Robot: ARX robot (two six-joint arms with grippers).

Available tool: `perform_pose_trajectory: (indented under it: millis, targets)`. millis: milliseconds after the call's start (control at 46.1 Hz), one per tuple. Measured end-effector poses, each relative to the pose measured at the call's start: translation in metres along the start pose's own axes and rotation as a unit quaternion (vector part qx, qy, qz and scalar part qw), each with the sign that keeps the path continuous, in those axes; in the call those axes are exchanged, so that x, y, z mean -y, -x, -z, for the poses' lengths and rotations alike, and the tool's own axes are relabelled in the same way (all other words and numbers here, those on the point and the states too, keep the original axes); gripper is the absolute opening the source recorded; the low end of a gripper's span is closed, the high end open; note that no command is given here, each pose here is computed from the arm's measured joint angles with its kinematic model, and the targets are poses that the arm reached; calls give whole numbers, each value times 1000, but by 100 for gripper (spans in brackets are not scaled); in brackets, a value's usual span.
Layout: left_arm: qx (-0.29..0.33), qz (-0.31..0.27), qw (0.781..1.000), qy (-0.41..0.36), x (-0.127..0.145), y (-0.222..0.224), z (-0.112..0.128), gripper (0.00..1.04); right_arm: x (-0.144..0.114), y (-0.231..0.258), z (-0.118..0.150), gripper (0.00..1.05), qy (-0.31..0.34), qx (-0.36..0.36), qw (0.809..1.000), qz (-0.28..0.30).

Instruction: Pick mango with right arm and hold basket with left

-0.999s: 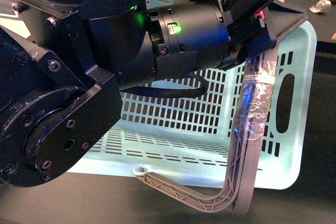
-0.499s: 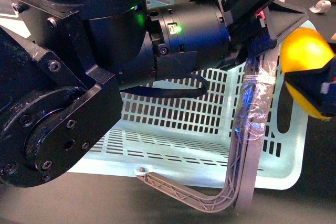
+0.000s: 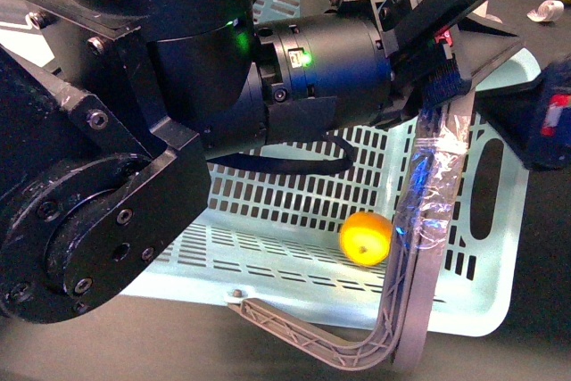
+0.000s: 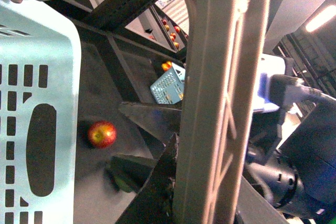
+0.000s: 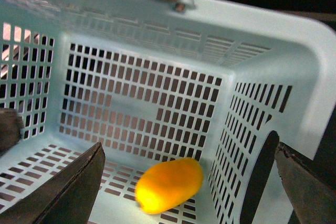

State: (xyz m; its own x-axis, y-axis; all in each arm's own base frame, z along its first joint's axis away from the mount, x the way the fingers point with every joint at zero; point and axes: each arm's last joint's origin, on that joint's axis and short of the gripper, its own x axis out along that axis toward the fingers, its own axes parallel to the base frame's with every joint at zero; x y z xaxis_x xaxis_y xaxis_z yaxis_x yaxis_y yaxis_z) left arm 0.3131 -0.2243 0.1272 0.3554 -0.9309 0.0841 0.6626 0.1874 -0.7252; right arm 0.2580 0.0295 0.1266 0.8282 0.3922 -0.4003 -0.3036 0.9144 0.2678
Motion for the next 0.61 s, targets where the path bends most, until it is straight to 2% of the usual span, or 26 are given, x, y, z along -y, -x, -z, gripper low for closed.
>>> perform_pose_trajectory:
  millis: [130,261,391,608]
  targets:
    - [2,-1,1000,3,0,0,0,10,2,26,-12,97,-7,39,999,23]
    - [3,-2,1000,-1,0,0,-1,10,10,53,-17,97,-34,79,991,101]
    - [3,-1,1000,1,0,0,-1,10,16,76,-10,97,-64,95,981,159]
    - [2,-1,1000,1,0,0,-1,10,15,104,7,97,-89,96,970,205]
